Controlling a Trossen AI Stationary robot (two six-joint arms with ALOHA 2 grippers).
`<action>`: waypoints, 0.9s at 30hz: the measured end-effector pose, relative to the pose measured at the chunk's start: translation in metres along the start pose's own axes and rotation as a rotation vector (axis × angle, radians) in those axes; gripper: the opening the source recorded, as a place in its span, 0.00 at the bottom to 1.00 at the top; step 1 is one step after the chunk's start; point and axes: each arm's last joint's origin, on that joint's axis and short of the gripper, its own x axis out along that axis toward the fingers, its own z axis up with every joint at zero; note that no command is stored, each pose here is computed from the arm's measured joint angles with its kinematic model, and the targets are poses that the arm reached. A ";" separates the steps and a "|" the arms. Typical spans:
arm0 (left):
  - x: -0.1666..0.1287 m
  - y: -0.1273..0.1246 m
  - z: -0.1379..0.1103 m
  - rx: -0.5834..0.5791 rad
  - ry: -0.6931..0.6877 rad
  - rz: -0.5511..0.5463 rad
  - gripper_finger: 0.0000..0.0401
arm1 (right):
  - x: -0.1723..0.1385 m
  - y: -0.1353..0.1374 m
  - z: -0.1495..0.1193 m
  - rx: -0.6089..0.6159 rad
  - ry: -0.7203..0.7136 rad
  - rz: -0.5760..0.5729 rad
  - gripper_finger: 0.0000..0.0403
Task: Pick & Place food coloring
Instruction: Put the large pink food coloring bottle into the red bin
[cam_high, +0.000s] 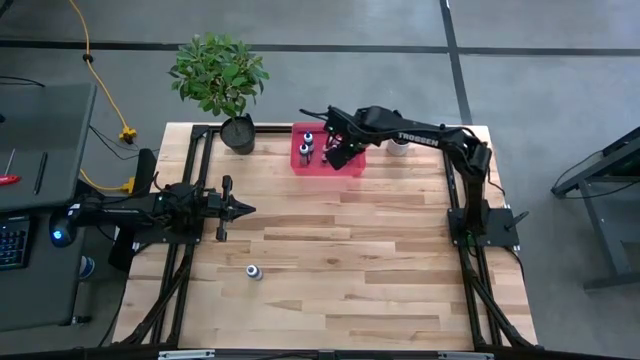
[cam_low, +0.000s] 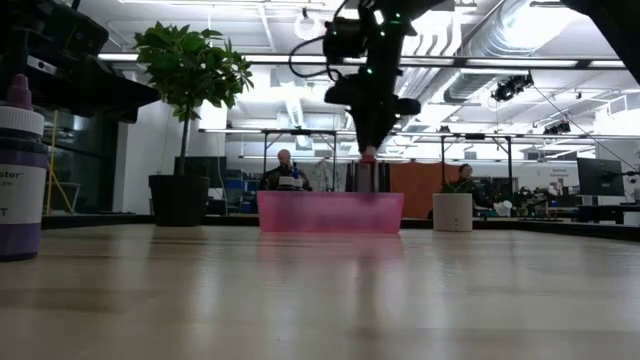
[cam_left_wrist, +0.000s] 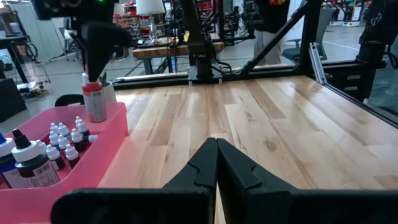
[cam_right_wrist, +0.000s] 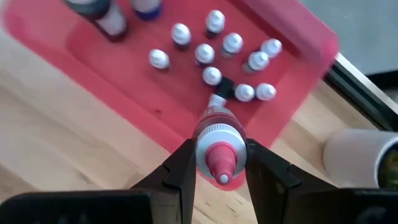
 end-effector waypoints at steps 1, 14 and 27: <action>0.000 0.000 0.000 0.000 0.000 0.000 0.00 | 0.003 -0.002 -0.002 0.002 0.007 -0.011 0.26; 0.000 0.000 0.000 0.000 0.000 0.000 0.00 | 0.041 -0.015 -0.017 0.020 0.081 -0.027 0.26; 0.000 0.000 0.000 0.000 -0.001 0.000 0.00 | 0.049 -0.016 -0.019 0.024 0.058 -0.013 0.29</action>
